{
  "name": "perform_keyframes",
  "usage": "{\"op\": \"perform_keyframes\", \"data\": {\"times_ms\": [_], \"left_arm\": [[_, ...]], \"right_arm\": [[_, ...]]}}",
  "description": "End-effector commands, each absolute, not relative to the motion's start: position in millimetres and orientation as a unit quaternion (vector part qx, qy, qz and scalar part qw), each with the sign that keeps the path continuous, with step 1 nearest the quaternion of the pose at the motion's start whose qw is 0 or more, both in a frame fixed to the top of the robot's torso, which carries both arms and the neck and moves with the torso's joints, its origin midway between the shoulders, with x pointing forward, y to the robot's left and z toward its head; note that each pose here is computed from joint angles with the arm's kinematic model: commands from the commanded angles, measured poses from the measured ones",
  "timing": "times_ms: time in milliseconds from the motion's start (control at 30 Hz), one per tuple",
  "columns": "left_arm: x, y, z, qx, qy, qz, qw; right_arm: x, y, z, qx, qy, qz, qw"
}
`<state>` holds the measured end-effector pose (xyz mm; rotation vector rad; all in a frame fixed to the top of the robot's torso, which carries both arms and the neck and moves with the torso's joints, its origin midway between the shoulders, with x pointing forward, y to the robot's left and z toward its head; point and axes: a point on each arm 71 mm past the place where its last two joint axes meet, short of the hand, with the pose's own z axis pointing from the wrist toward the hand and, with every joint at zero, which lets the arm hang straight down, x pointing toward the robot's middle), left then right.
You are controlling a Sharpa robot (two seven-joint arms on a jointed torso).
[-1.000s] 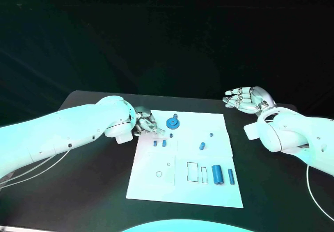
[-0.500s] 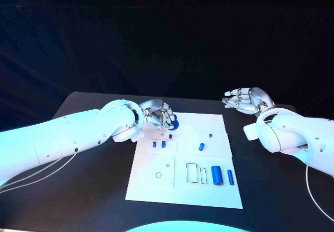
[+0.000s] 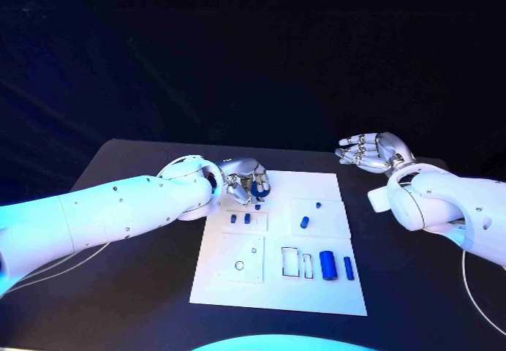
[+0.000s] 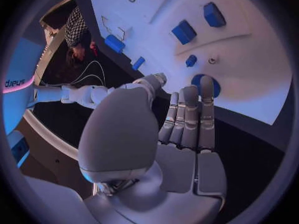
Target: Assemble the parts on the task board
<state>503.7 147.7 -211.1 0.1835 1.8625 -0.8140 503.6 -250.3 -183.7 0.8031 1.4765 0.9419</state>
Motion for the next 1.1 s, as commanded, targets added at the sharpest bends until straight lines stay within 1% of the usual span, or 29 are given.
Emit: {"op": "perform_keyframes", "data": {"times_ms": [33, 200, 567, 833, 1100], "left_arm": [[502.6, 143.0, -215.4, 0.128, 0.780, -0.323, 0.520], [506.1, 141.5, -220.4, 0.136, 0.787, -0.306, 0.518], [510.3, 137.9, -228.9, 0.144, 0.809, -0.285, 0.494], [511.4, 133.7, -232.5, 0.146, 0.818, -0.275, 0.484], [512.8, 133.2, -234.0, 0.142, 0.822, -0.265, 0.483]], "right_arm": [[503.4, -247.9, -183.6, 0.335, 0.631, 0.408, 0.568], [503.5, -246.9, -183.7, 0.335, 0.631, 0.409, 0.568], [503.4, -245.8, -183.7, 0.335, 0.632, 0.409, 0.567], [503.4, -245.7, -183.8, 0.335, 0.632, 0.409, 0.566], [503.1, -245.3, -183.8, 0.335, 0.633, 0.409, 0.565]]}}
